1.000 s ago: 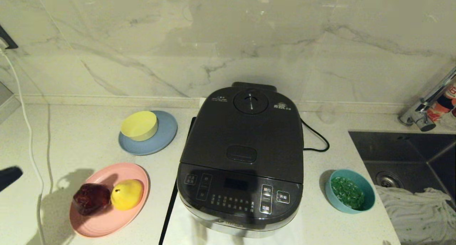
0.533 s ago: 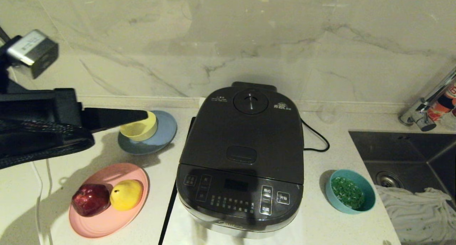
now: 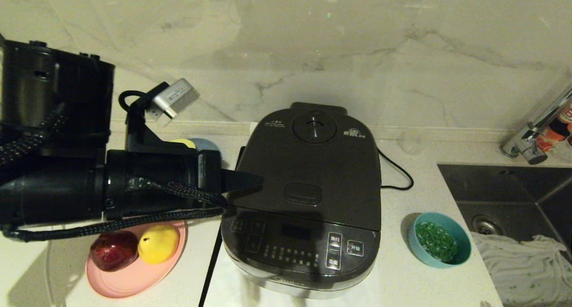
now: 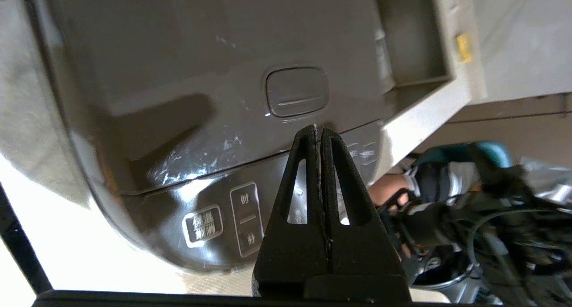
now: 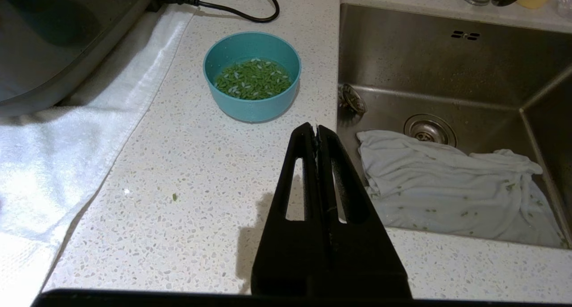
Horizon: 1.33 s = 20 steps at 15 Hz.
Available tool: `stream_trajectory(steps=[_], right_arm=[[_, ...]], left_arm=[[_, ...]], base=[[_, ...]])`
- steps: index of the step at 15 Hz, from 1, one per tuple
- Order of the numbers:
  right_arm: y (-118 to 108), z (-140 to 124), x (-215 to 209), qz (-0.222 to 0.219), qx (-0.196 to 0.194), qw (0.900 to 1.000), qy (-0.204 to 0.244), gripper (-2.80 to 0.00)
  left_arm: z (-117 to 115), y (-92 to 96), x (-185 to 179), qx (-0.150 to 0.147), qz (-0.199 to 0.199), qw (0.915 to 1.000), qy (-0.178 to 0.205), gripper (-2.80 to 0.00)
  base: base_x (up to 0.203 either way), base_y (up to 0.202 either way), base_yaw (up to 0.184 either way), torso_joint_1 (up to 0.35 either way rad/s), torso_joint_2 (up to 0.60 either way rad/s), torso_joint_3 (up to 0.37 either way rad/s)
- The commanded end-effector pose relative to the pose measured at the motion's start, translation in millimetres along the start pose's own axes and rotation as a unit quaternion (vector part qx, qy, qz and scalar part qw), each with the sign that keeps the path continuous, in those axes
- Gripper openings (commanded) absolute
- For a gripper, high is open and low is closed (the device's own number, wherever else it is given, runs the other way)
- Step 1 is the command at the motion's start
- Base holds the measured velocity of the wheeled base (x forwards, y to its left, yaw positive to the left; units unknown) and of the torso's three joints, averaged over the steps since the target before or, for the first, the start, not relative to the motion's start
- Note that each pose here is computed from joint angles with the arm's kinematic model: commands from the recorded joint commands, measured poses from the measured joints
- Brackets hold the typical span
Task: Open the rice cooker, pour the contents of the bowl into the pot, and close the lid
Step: Open the rice cooker
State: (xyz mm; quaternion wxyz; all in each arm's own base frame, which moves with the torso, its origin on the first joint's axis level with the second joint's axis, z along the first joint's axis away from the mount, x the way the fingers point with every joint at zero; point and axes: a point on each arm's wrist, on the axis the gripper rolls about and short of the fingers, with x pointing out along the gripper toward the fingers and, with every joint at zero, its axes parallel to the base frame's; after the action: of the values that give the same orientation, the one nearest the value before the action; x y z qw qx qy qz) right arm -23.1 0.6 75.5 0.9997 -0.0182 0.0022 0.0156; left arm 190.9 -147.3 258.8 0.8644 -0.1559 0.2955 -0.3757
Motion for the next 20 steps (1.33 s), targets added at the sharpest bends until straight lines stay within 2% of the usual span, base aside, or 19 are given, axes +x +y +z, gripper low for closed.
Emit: stream_trajectory(steps=[1,3,6,11,17,20], right_arm=[[0,0,0,0.001,0.000,1.000,0.000,-2.80],[0,0,0,0.001,0.000,1.000,0.000,-2.80],[0,0,0,0.001,0.000,1.000,0.000,-2.80],[0,0,0,0.001,0.000,1.000,0.000,-2.80],[0,0,0,0.001,0.000,1.000,0.000,-2.80],[0,0,0,0.001,0.000,1.000,0.000,-2.80]], left_arm=[[-4,-1.3,15,0.001,0.000,0.9998,0.019,-2.80],[-7,-2.4,20,0.002,0.006,0.9997,0.024,-2.80],[-17,-5.4,43,0.015,0.062,0.9976,0.028,-2.80],[-16,-12.2,56,0.022,0.051,0.9984,0.015,-2.80],[-21,-7.0,70,0.022,0.067,0.9971,0.029,-2.80],[-17,-8.7,73,0.022,0.061,0.9978,0.011,-2.80]], base=[[0.000,0.000,0.000,0.000,0.00,0.000],[0.000,0.000,0.000,0.000,0.00,0.000],[0.000,0.000,0.000,0.000,0.00,0.000],[0.000,0.000,0.000,0.000,0.00,0.000],[0.000,0.000,0.000,0.000,0.00,0.000],[0.000,0.000,0.000,0.000,0.00,0.000]])
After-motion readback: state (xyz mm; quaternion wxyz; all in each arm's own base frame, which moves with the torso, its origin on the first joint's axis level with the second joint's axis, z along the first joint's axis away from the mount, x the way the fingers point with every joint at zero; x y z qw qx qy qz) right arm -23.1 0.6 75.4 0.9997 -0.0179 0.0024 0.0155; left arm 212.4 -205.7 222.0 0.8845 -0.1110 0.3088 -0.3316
